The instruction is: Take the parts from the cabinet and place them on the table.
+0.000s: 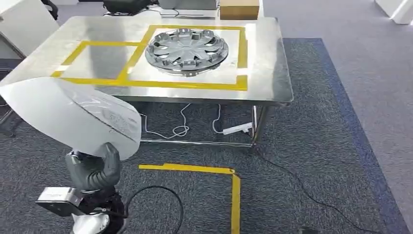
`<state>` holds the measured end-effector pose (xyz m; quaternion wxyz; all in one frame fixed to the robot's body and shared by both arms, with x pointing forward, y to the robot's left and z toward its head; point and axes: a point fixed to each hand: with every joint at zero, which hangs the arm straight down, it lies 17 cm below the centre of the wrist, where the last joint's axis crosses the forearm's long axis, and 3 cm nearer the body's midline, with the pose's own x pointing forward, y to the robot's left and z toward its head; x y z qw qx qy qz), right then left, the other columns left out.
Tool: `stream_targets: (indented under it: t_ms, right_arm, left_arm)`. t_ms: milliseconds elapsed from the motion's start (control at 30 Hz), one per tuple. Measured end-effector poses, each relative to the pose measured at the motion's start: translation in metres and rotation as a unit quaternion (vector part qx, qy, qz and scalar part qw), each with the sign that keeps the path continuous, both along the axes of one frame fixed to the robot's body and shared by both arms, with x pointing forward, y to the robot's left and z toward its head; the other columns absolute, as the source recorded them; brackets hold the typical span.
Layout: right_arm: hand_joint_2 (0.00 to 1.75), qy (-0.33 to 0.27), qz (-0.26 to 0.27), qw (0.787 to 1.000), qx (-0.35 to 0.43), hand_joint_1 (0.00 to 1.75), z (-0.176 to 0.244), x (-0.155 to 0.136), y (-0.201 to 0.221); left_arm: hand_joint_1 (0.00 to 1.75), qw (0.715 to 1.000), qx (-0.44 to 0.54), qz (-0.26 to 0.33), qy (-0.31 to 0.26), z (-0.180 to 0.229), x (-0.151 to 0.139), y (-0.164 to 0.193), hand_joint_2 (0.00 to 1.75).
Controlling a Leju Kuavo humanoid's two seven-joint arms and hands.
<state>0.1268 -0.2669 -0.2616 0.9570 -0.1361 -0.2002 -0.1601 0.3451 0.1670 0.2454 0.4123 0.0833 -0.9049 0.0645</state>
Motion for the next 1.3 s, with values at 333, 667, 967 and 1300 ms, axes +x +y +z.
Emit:
stream_targets:
  t_ms: [333,667,967,1300]
  right_arm:
    - [0.0,-0.003,0.015,1.0,-0.003,0.0,0.0009,0.0044,0.0009]
    - [0.0,-0.002,0.01,1.0,-0.004,0.0,0.0007,0.0026,-0.0004]
    - [0.0,-0.009,0.006,1.0,-0.004,0.0,0.0016,0.004,-0.001]
    - [0.0,-0.011,0.007,1.0,-0.004,0.0,0.002,0.0053,-0.0007]
  left_arm:
    - [1.75,1.0,-0.003,-0.004,-0.004,0.0032,0.0018,-0.001,1.75]
    - [1.75,1.0,-0.001,-0.013,-0.008,0.0061,0.0023,-0.0064,1.75]
    - [1.75,1.0,0.002,-0.012,-0.008,0.0059,0.0018,-0.0059,1.75]
    - [1.75,1.0,0.005,-0.011,-0.008,0.005,0.0015,-0.0051,1.75]
